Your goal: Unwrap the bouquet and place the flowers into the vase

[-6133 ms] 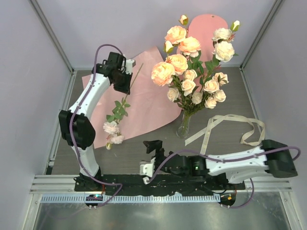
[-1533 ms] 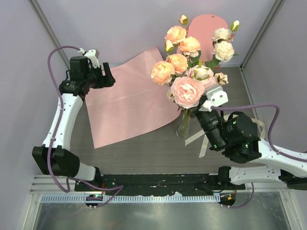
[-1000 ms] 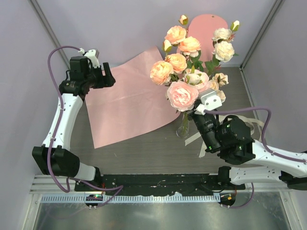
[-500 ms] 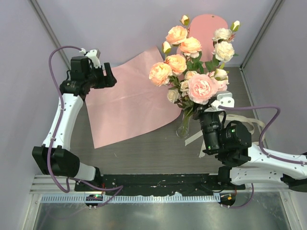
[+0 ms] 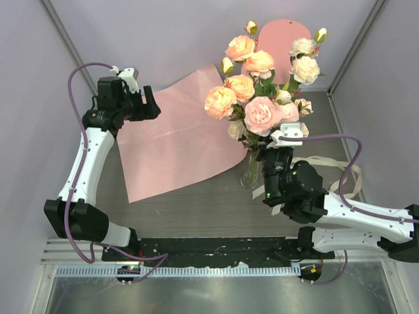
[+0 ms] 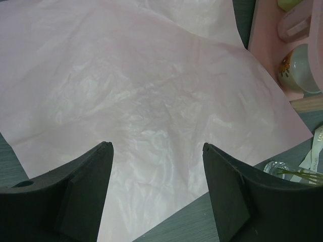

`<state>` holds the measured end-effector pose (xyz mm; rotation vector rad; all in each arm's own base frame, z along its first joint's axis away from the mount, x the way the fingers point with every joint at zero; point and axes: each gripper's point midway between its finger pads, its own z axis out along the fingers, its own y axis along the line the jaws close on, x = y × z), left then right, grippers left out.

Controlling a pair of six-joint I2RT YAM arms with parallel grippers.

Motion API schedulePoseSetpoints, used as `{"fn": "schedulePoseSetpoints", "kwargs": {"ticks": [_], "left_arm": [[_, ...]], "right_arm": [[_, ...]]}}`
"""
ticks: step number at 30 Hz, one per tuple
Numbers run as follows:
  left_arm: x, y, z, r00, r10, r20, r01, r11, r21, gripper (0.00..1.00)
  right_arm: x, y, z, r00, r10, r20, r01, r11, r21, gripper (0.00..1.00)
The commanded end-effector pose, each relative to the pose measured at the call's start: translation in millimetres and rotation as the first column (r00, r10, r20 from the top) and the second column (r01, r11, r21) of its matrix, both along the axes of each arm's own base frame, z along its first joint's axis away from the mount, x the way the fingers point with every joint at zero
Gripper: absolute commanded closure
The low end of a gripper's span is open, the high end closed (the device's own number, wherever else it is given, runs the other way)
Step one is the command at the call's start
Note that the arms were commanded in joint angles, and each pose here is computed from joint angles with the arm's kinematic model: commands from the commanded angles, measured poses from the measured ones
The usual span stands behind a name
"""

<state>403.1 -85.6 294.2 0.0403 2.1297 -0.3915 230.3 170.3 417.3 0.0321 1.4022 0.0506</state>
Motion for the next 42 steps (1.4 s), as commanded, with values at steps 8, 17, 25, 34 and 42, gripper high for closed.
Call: {"fn": "schedulePoseSetpoints", "kwargs": {"ticks": [8, 17, 25, 34, 42], "left_arm": [[2.3, -9.6, 33.2, 0.995, -0.036, 0.093, 0.037, 0.999, -0.013, 0.25], [0.9, -13.2, 34.2, 0.994, -0.046, 0.094, 0.047, 0.999, -0.014, 0.25], [0.9, -14.6, 34.3, 0.994, -0.051, 0.095, 0.052, 0.999, -0.014, 0.25], [0.6, -16.2, 32.9, 0.995, -0.055, 0.089, 0.057, 0.998, -0.014, 0.25], [0.4, -18.9, 32.1, 0.994, -0.063, 0.085, 0.064, 0.998, -0.015, 0.25]], "right_arm": [[14.8, -7.4, -19.0, 0.995, -0.075, -0.072, 0.082, 0.992, 0.098, 0.99], [22.0, -2.7, -44.6, 0.989, -0.094, -0.117, 0.101, 0.993, 0.054, 0.99], [24.3, 0.9, -62.8, 0.985, -0.101, -0.137, 0.106, 0.994, 0.032, 0.99], [30.0, 7.6, -89.7, 0.980, -0.097, -0.174, 0.104, 0.994, 0.030, 0.99], [37.2, 8.2, -116.9, 0.973, -0.104, -0.205, 0.110, 0.994, 0.017, 0.99]]}}
